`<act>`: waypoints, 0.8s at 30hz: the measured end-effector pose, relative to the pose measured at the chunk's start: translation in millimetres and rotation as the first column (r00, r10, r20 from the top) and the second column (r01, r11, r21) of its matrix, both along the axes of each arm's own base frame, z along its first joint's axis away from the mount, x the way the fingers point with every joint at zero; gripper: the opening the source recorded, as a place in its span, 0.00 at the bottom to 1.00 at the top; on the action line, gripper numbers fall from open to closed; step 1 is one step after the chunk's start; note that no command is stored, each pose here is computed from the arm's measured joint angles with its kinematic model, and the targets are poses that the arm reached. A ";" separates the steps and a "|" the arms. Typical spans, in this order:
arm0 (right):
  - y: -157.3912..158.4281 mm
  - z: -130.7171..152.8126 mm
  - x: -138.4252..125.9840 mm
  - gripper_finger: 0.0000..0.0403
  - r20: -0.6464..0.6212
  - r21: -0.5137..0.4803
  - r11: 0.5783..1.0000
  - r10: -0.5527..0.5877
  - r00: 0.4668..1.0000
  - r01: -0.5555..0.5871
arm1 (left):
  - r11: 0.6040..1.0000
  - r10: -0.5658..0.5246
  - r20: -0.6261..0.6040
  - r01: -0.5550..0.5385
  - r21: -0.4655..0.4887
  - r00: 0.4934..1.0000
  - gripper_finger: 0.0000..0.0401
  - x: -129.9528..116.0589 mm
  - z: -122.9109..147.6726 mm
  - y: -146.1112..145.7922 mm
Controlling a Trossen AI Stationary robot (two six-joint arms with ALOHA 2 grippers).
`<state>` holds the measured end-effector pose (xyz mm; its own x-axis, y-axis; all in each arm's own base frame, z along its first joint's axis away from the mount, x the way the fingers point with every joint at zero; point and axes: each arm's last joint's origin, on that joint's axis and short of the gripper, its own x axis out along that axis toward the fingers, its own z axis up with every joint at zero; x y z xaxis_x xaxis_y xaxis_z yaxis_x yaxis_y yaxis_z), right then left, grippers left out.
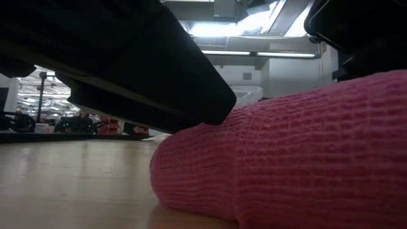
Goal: Roll bandage
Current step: Roll the pink bandage
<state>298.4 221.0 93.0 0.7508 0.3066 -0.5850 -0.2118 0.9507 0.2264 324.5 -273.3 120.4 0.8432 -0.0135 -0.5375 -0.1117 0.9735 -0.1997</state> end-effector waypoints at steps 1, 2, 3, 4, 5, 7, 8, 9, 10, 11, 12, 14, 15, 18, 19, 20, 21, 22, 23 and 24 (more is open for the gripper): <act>0.2 0.1 0.0 0.58 -0.001 0.003 1.000 0.004 1.000 -0.004 | 1.000 0.000 0.000 0.000 0.000 1.000 0.44 0.0 0.0 0.0; 0.3 0.2 0.1 0.58 -0.002 0.003 1.000 0.005 1.000 -0.005 | 1.000 0.000 0.000 0.000 0.000 1.000 0.44 0.0 0.0 0.0; 0.1 -0.3 -0.1 0.58 -0.006 0.000 1.000 0.006 1.000 -0.006 | 1.000 0.001 0.000 -0.001 0.000 1.000 0.44 0.0 0.0 0.0; 0.0 -0.6 -0.5 0.58 -0.013 -0.004 1.000 0.008 1.000 -0.008 | 1.000 0.001 0.000 -0.001 0.000 1.000 0.44 0.0 0.0 0.0; -0.5 0.6 -1.3 0.58 -0.025 -0.009 1.000 0.012 1.000 -0.012 | 1.000 0.001 0.000 -0.001 0.000 1.000 0.44 0.0 0.0 0.0; -2.7 5.7 -4.4 0.58 -0.056 -0.029 0.999 0.013 0.998 -0.015 | 1.000 0.001 0.000 -0.001 0.000 1.000 0.44 0.0 0.0 0.0; -3.9 8.8 -5.9 0.58 -0.067 -0.036 0.999 0.013 0.998 -0.015 | 1.000 0.001 0.000 -0.001 -0.001 1.000 0.44 0.0 0.0 0.0; -5.0 13.1 -7.3 0.58 -0.070 -0.039 0.999 0.012 0.997 -0.015 | 1.000 0.002 0.000 -0.002 -0.002 1.000 0.44 0.0 -0.1 0.0; -5.5 19.5 -7.9 0.58 -0.060 -0.033 0.999 0.012 0.998 -0.014 | 1.000 0.002 0.001 -0.002 -0.003 1.000 0.44 0.0 0.0 0.0; -5.3 27.0 -7.6 0.58 -0.036 -0.019 1.000 0.010 0.999 -0.011 | 1.000 0.003 0.001 -0.003 -0.003 1.000 0.44 0.0 0.0 0.0; -4.8 34.2 -6.8 0.58 -0.004 -0.004 1.000 0.006 1.000 -0.006 | 1.000 0.002 0.000 -0.002 -0.002 1.000 0.44 0.0 0.0 0.0; -2.7 42.5 -4.2 0.58 0.057 0.031 0.999 0.006 0.998 -0.008 | 1.000 0.001 0.000 -0.001 -0.001 1.000 0.44 0.0 -0.1 0.0; -1.8 43.4 -3.1 0.58 0.078 0.034 0.999 0.013 0.997 -0.016 | 1.000 0.002 0.000 -0.002 -0.001 1.000 0.44 0.2 -0.1 0.2; 1.2 36.7 -0.3 0.58 0.097 0.051 0.998 0.038 0.995 -0.043 | 1.000 0.002 0.000 -0.002 0.000 1.000 0.44 0.3 -0.1 0.4; 1.2 31.0 -0.3 0.58 0.078 0.040 0.998 0.039 0.996 -0.042 | 1.000 0.002 0.000 -0.002 -0.001 1.000 0.44 0.3 -0.2 0.4; 1.2 24.3 -0.5 0.58 0.054 0.032 0.999 0.039 0.998 -0.041 | 1.000 0.003 0.000 -0.003 -0.001 1.000 0.44 0.3 -0.1 0.4; 0.9 16.9 -1.1 0.58 0.025 0.021 0.999 0.043 0.999 -0.043 | 1.000 0.002 0.000 -0.002 0.000 1.000 0.44 0.3 -0.2 0.4; 0.7 10.6 -1.9 0.58 -0.002 0.016 0.999 0.047 0.999 -0.047 | 1.000 0.002 0.000 -0.002 0.000 1.000 0.44 0.3 -0.2 0.4; 0.7 5.0 -2.5 0.58 -0.029 0.019 0.999 0.048 0.998 -0.047 | 1.000 0.002 0.000 -0.002 0.000 1.000 0.44 0.3 -0.1 0.4; 0.8 1.8 -2.5 0.58 -0.038 0.021 0.999 0.045 0.998 -0.045 | 1.000 0.003 0.000 -0.003 -0.001 1.000 0.44 0.3 -0.1 0.4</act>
